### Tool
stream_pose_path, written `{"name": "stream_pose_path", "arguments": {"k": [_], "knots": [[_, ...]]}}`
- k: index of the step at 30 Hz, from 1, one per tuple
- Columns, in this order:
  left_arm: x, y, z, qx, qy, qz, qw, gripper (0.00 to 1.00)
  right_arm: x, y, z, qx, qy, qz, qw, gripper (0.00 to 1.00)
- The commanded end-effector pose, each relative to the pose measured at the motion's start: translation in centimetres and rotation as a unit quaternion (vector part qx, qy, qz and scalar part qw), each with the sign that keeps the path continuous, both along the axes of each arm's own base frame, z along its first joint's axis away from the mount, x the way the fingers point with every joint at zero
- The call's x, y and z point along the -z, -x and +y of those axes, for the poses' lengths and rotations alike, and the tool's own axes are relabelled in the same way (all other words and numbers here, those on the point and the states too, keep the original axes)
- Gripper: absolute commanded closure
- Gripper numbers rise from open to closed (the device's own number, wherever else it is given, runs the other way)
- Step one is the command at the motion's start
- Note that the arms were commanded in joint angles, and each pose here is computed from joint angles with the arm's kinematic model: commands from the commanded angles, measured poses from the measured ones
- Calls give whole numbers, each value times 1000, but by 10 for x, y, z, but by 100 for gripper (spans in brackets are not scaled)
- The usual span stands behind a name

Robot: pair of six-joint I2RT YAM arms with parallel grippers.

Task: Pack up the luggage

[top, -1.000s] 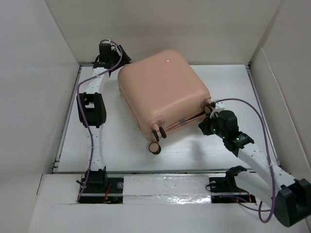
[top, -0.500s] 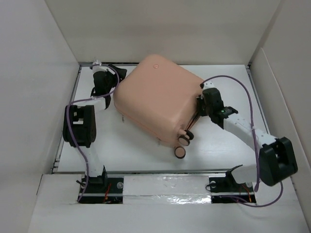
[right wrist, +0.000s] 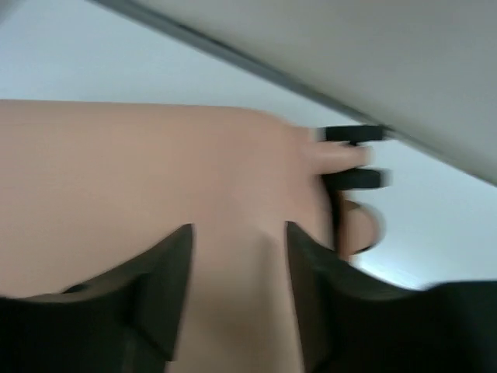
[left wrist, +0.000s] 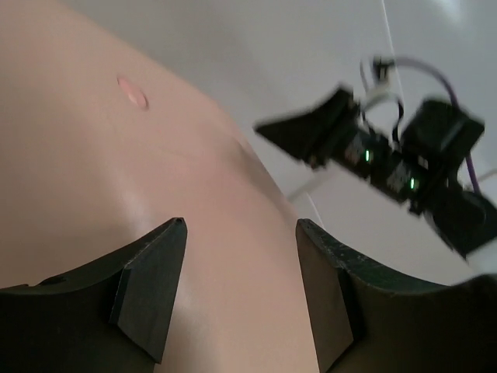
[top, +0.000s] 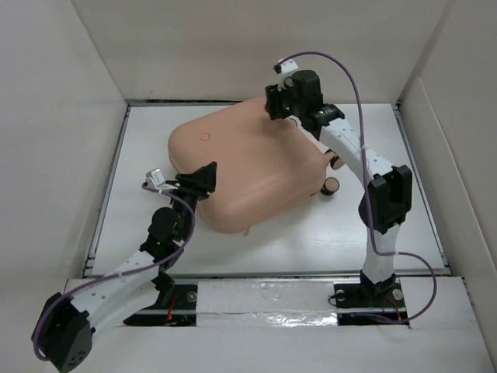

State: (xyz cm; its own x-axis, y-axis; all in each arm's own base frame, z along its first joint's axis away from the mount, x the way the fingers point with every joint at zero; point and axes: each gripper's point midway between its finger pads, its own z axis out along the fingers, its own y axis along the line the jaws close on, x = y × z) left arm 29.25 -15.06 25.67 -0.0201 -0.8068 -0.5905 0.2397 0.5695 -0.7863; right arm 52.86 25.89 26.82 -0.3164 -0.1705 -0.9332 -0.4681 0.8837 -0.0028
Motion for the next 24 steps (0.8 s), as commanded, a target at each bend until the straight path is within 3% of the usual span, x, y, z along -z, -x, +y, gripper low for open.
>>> {"name": "stream_pose_path", "arguments": {"k": [1, 2, 3, 4, 7, 8, 9, 10, 11, 12, 13, 14, 15, 17, 18, 20, 22, 24], "knots": [[134, 43, -12, 43, -109, 198, 973, 44, -45, 66, 111, -184, -89, 18, 979, 37], [127, 48, -7, 39, -108, 193, 974, 43, -49, 58, 109, -184, -91, 17, 979, 26], [122, 48, 0, 21, -106, 187, 976, 43, -49, 64, 107, -184, -82, 39, 979, 23], [117, 48, 6, 9, -105, 185, 977, 43, -82, 63, 103, -185, -80, 7, 979, 22], [80, 44, 23, -29, -88, 149, 985, 39, -122, 80, 78, -165, -68, -46, 983, 20], [58, 42, 23, -31, -79, 128, 988, 36, -79, 88, 71, -155, -55, -9, 986, 26], [47, 41, 24, -31, -79, 118, 989, 35, -142, 112, 55, -144, -96, -97, 980, 35], [36, 40, 22, -27, -77, 109, 991, 35, -142, 125, 44, -127, -122, -101, 979, 43], [20, 38, 23, -32, -73, 103, 992, 35, -84, 138, 33, -113, -106, -56, 986, 69], [12, 37, 24, -34, -78, 99, 991, 39, -88, 146, 19, -90, -119, -78, 986, 83], [9, 36, 26, -41, -81, 100, 991, 41, -110, 175, -1, -84, -148, -104, 980, 90], [6, 37, 29, -46, -84, 105, 990, 44, -96, 190, -7, -85, -148, -98, 980, 99], [7, 37, 36, -61, -77, 111, 989, 64, -49, 203, -13, -80, -136, -72, 985, 100], [19, 41, 36, -53, -64, 125, 989, 74, -43, 243, -20, -99, -163, -76, 979, 100], [25, 44, 30, -33, -62, 133, 989, 80, -3, 259, -19, -112, -156, -48, 980, 100], [47, 49, 27, -19, -65, 153, 986, 84, 4, 296, -12, -157, -182, -56, 969, 100], [57, 48, 23, -12, -64, 158, 985, 84, 39, 309, -16, -150, -192, -42, 969, 100], [57, 41, 9, 14, -79, 154, 985, 79, 45, 316, -16, -155, -212, -49, 964, 100]]}}
